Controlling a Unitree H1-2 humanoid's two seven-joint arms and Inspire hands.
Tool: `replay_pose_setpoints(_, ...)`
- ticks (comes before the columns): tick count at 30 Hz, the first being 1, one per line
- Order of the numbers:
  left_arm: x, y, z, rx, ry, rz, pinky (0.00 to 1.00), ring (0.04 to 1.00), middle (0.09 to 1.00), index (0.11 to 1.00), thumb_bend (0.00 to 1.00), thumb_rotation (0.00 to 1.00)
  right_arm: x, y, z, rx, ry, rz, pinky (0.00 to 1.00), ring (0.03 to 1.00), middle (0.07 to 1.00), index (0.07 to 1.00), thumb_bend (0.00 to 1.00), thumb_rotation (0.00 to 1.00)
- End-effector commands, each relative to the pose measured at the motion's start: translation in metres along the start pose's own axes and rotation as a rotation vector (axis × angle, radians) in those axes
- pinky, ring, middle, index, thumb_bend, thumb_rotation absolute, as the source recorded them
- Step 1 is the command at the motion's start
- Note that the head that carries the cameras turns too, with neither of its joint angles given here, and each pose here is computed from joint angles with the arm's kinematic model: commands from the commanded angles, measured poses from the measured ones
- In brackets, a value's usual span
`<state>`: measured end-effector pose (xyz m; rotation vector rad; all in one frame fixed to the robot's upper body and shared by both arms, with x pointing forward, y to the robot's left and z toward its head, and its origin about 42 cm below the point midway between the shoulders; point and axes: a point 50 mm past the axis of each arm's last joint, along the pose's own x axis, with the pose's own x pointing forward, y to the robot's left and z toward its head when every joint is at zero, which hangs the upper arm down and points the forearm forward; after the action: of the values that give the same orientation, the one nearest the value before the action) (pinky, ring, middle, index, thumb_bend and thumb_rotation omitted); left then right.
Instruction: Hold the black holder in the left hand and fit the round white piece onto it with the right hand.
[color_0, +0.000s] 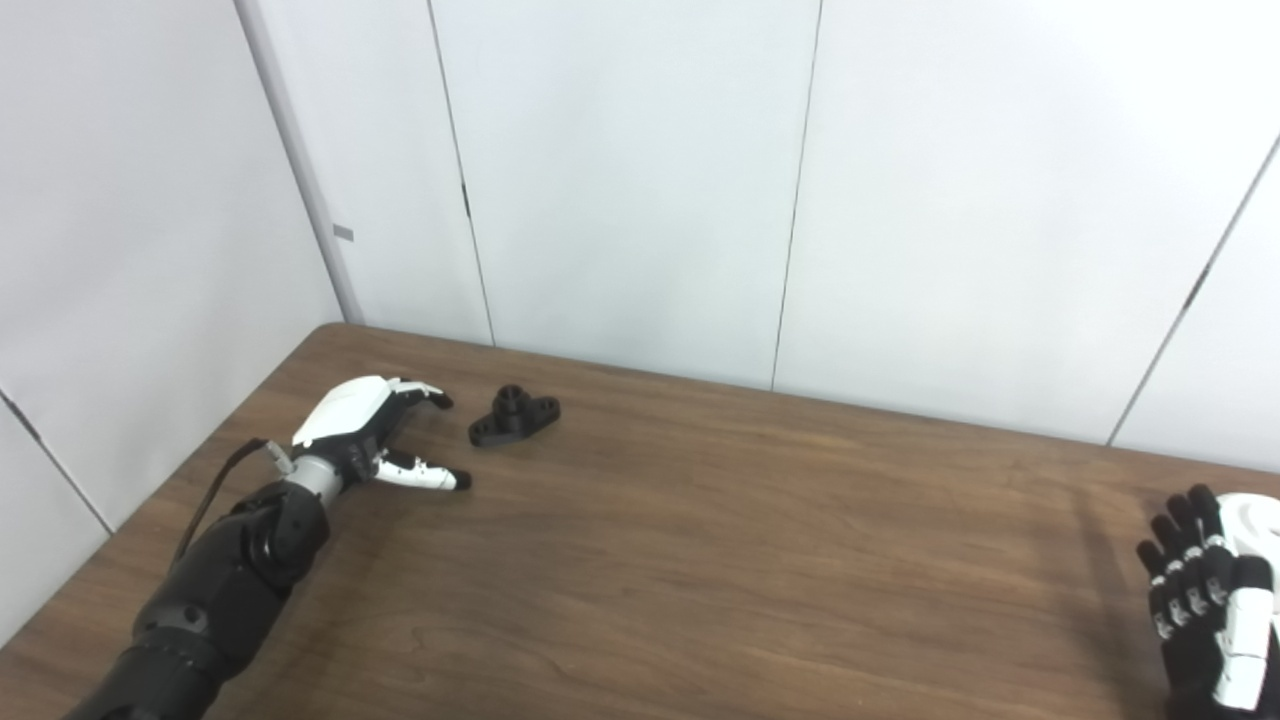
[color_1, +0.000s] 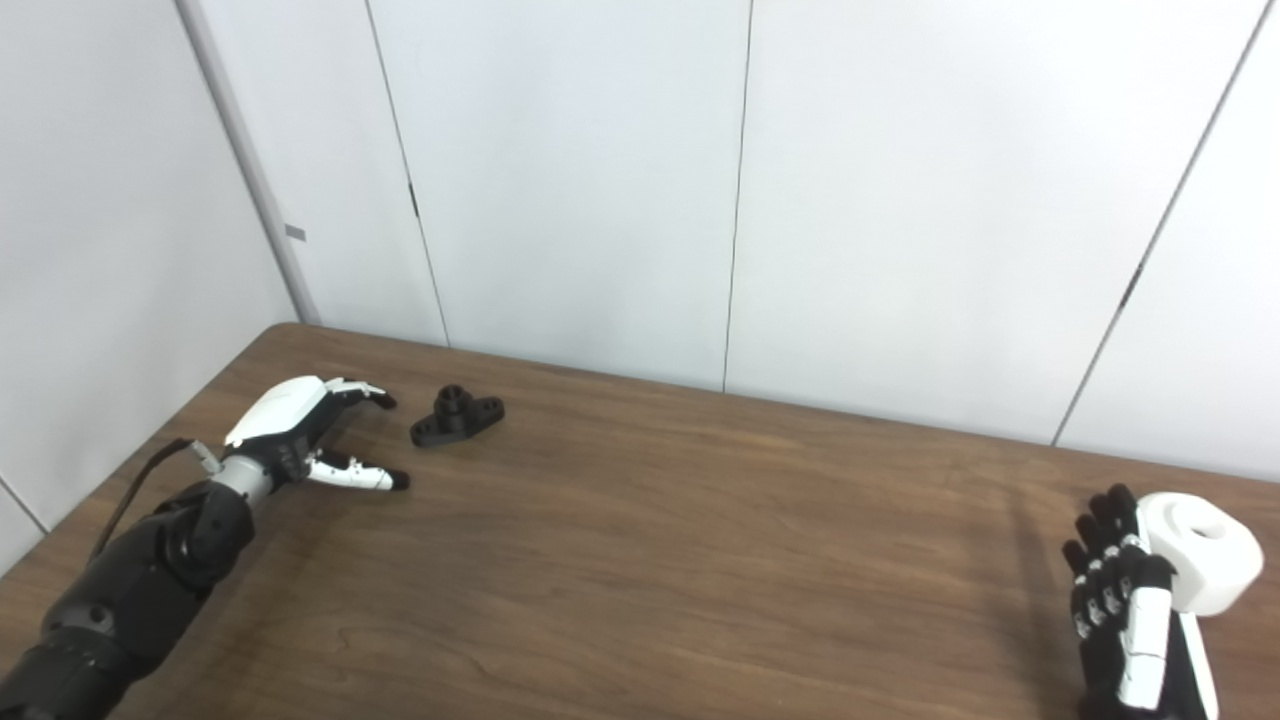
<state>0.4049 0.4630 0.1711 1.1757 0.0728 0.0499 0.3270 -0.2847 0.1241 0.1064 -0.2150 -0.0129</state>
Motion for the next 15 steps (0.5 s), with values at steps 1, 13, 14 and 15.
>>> replay_pose_setpoints(1,0.013,0.038,0.004,0.034,-0.029,0.077,1.00,0.953,0.891,0.800,0.97,0.40,-0.016,-0.001,-0.010,0.009,0.031,-0.006,1.00,1.000,1.000,1.000,0.50,1.00)
replay_pose_setpoints(13,0.026,0.031,0.007,0.048,-0.012,0.029,0.98,0.933,0.880,0.786,0.95,0.41,-0.022,0.008,0.002,0.022,0.010,0.010,1.00,1.000,1.000,1.000,0.43,1.00)
replay_pose_setpoints(14,0.028,0.030,0.008,0.051,-0.013,0.024,0.98,0.934,0.881,0.787,0.96,0.42,-0.023,0.008,0.003,0.023,0.009,0.011,1.00,1.000,1.000,1.000,0.43,1.00)
replay_pose_setpoints(15,0.029,0.029,0.008,0.053,-0.013,0.021,0.98,0.935,0.882,0.787,0.95,0.42,-0.023,0.009,0.003,0.024,0.009,0.011,1.00,1.000,1.000,1.000,0.42,1.00)
